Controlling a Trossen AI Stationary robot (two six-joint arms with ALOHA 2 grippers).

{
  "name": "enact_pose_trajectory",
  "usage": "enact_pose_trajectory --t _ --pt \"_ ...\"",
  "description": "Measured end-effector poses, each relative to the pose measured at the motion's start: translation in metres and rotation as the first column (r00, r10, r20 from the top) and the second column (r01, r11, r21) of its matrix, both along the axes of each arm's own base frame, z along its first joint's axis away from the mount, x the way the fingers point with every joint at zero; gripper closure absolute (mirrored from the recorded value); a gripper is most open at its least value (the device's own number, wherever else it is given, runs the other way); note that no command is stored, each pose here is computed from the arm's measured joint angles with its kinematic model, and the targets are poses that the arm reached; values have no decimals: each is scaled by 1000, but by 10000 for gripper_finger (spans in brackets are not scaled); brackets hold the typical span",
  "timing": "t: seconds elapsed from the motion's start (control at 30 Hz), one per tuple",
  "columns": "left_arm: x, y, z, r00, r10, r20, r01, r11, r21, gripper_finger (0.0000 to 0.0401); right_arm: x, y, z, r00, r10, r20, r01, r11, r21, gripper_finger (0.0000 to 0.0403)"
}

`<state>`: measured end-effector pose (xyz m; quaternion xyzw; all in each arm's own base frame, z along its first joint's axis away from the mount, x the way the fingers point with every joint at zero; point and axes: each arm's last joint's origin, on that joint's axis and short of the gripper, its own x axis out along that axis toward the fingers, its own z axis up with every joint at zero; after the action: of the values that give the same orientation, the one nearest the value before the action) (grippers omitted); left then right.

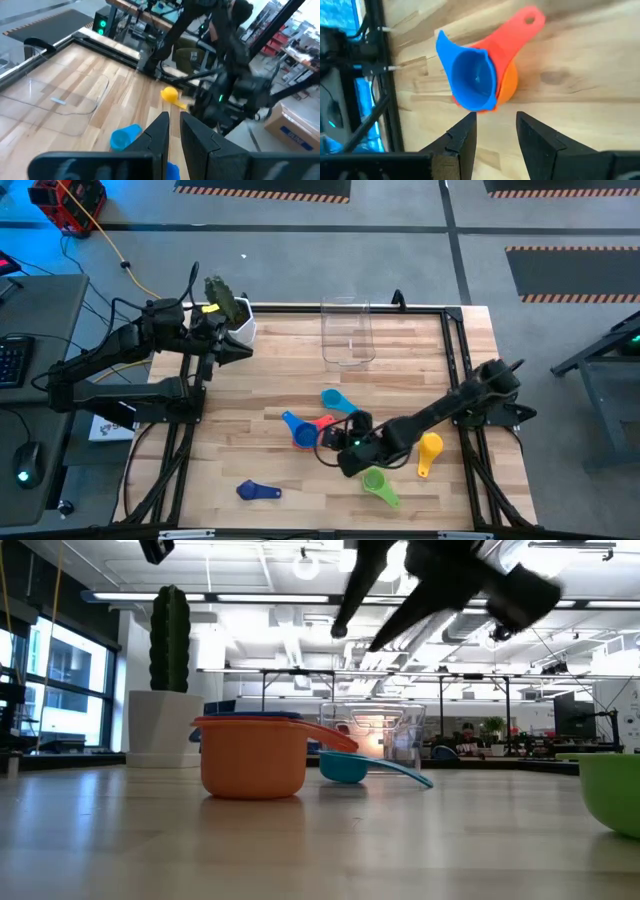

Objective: Nest measuring cups in basket
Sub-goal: Stack the blue measuring cup on top of the red measuring cup

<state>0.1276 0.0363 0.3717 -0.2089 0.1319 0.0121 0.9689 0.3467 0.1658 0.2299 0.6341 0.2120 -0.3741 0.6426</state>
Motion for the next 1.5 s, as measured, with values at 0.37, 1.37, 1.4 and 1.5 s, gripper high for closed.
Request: enact_pose_trajectory --t 0.37,1.37,1.4,1.5 --pt "11 -19 -88 954 -34 -299 -26 981 -194 400 -23 -27 23 947 229 -227 -246 968 -48 394" --pt "124 -90 -229 764 -97 -637 164 985 47 401 34 -90 -58 620 653 -435 -710 703 44 403" --pt "127 -90 -228 777 -90 -623 160 985 58 401 35 -90 -58 623 650 -435 -711 702 30 403" --pt "130 -86 -226 803 -68 -592 156 983 99 401 38 -87 -58 628 643 -438 -721 692 -19 403"
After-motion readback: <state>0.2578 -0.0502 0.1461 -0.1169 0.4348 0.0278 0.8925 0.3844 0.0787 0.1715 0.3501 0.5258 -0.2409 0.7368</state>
